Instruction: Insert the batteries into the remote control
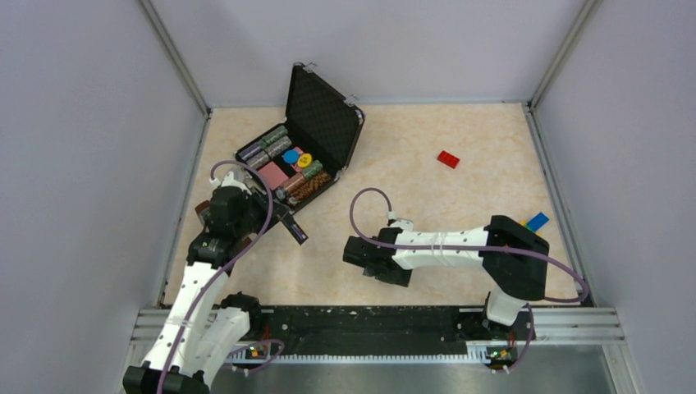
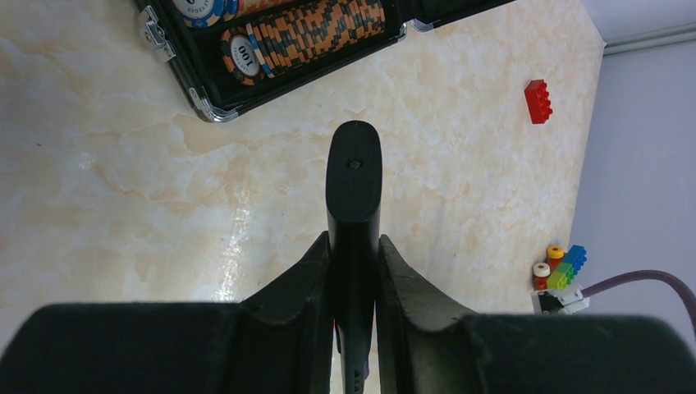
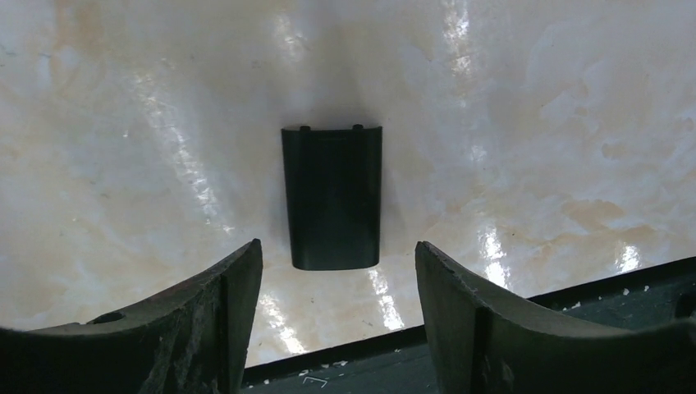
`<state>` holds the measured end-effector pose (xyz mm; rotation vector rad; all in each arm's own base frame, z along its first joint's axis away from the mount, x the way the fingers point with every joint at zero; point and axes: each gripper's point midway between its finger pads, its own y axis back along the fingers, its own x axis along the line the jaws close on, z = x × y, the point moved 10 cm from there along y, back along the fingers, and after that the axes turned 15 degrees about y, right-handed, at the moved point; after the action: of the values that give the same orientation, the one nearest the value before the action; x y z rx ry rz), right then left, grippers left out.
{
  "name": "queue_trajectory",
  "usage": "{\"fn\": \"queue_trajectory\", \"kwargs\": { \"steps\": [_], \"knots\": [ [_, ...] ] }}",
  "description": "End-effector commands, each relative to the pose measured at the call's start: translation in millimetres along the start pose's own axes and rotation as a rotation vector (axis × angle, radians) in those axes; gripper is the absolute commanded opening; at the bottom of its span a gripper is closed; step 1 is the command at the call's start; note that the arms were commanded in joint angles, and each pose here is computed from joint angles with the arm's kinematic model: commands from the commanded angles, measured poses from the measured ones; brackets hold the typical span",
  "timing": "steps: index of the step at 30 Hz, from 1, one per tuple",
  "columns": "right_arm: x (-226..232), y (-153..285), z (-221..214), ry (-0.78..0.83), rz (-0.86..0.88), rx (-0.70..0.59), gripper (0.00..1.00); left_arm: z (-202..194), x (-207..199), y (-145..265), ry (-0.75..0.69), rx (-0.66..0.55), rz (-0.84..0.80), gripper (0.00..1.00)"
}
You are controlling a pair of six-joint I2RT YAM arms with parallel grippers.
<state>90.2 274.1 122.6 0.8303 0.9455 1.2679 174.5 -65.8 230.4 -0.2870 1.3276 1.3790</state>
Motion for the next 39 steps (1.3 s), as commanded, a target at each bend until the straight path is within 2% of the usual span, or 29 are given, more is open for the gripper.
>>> {"fn": "queue_trajectory", "kwargs": {
  "steps": [1,6,13,17,22,27,29,34,39],
  "knots": [
    [-0.2,-9.0,-7.5,-0.029,-0.004,0.01,0.67,2.3,-6.0,3.0,0.002,-0.013,-0.05,0.0],
    [-2.4,-19.7,-16.7,-0.029,0.028,0.036,0.64,0.8,-4.1,4.5,0.004,-0.011,-0.048,0.0],
    [-4.5,-31.1,-26.1,0.0,0.07,0.068,0.43,-0.7,-3.1,4.7,0.011,-0.003,-0.051,0.0],
    [-3.0,-26.3,-21.4,0.052,0.096,0.037,0.31,-2.8,-2.0,4.9,0.006,0.014,-0.062,0.0],
    [0.6,4.6,1.3,0.185,0.237,-0.095,0.26,-12.0,-3.4,0.4,-0.032,0.133,-0.171,0.0],
    [-15.6,44.7,23.0,0.405,0.389,-0.27,0.25,-22.1,-9.7,-9.8,-0.046,0.313,-0.354,0.0],
    [-22.0,62.9,28.6,0.487,0.501,-0.338,0.26,-24.2,-13.2,-15.0,-0.051,0.36,-0.429,0.0],
    [-33.1,110.5,42.9,0.618,0.72,-0.494,0.26,-29.5,-26.6,-23.6,-0.088,0.408,-0.588,0.0],
    [-32.8,136.0,50.5,0.681,0.797,-0.576,0.27,-45.6,-47.4,-23.1,-0.187,0.406,-0.694,0.0]
  ]
}}
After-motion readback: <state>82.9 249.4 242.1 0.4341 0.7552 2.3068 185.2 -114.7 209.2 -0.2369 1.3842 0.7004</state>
